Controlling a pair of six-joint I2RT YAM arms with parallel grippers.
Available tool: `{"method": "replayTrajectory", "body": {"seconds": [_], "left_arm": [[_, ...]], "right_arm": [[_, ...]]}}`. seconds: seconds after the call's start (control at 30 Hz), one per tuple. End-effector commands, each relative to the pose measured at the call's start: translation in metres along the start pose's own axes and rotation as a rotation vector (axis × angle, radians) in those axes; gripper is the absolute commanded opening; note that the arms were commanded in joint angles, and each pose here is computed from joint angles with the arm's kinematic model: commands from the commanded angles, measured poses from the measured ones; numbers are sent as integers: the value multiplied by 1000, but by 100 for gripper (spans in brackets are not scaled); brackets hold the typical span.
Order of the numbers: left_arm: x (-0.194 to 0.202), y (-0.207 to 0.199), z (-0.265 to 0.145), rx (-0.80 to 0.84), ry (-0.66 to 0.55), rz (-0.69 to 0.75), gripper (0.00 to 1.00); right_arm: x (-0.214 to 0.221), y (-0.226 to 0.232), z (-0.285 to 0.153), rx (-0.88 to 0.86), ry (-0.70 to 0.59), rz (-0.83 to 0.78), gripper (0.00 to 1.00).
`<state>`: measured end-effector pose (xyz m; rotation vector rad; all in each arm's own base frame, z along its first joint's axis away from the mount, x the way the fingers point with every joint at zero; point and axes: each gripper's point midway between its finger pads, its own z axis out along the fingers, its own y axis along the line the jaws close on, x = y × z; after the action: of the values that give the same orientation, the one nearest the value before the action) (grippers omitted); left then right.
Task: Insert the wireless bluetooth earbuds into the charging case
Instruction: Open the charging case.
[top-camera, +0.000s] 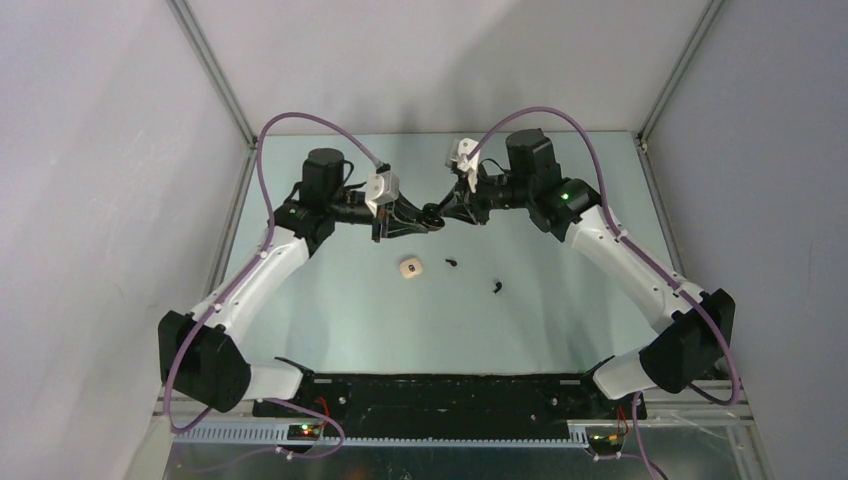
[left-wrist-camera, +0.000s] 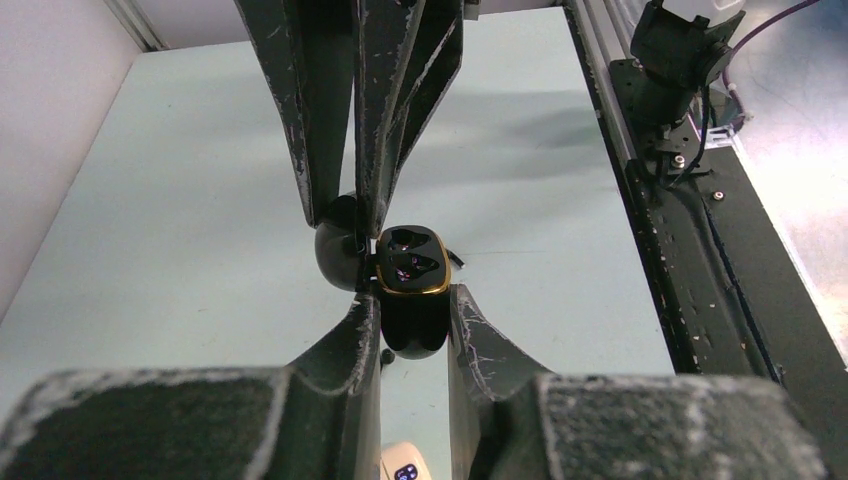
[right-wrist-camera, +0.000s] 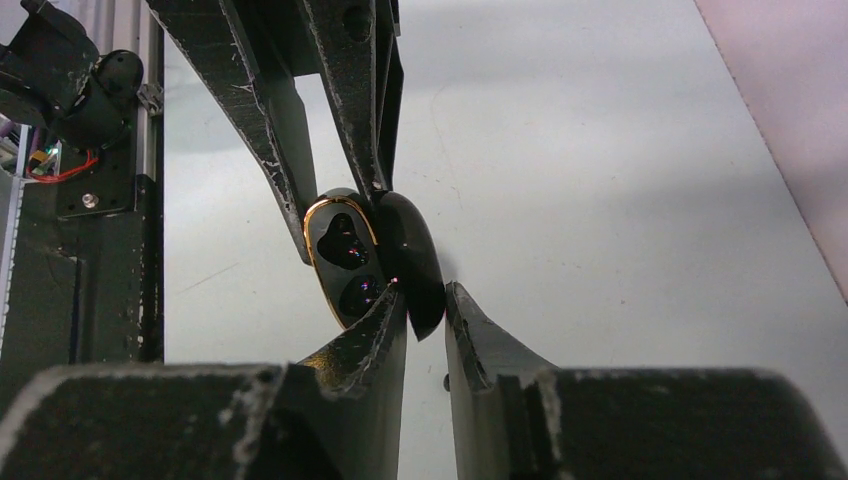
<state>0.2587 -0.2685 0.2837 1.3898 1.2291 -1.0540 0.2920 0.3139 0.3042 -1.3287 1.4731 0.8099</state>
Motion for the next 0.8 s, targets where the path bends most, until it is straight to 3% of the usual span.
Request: {"method": "replayTrajectory", "body": {"seconds": [0.0,0.13,0.2,0.23,0.27,0.4,0.63,0.77], "left_arm": [[-21,5,-2,-3,-30,46,0],[-17,10,-2,-31,-14,23,1],[-13,16,-2,-69,4,-15,9],[-11,19,-1,-83,12,-34,14],[-8,24,-2,-123,27,-75,29],[1,33,-4,-208,53,-155,47],[-9,33,-8,-275,36,-259,69],[-22,31,-13,-314,7,-337,74]], "right_arm": [[2,1,0,-3,6,-9,21],[3,2,0,-6,8,-19,6],[2,1,1,7,9,-36,0],[2,1,1,19,15,-47,0],[1,0,2,29,16,-69,0],[0,-6,2,113,47,-184,0],[0,-20,-5,209,107,-330,0],[5,-29,-13,223,145,-414,0]]}}
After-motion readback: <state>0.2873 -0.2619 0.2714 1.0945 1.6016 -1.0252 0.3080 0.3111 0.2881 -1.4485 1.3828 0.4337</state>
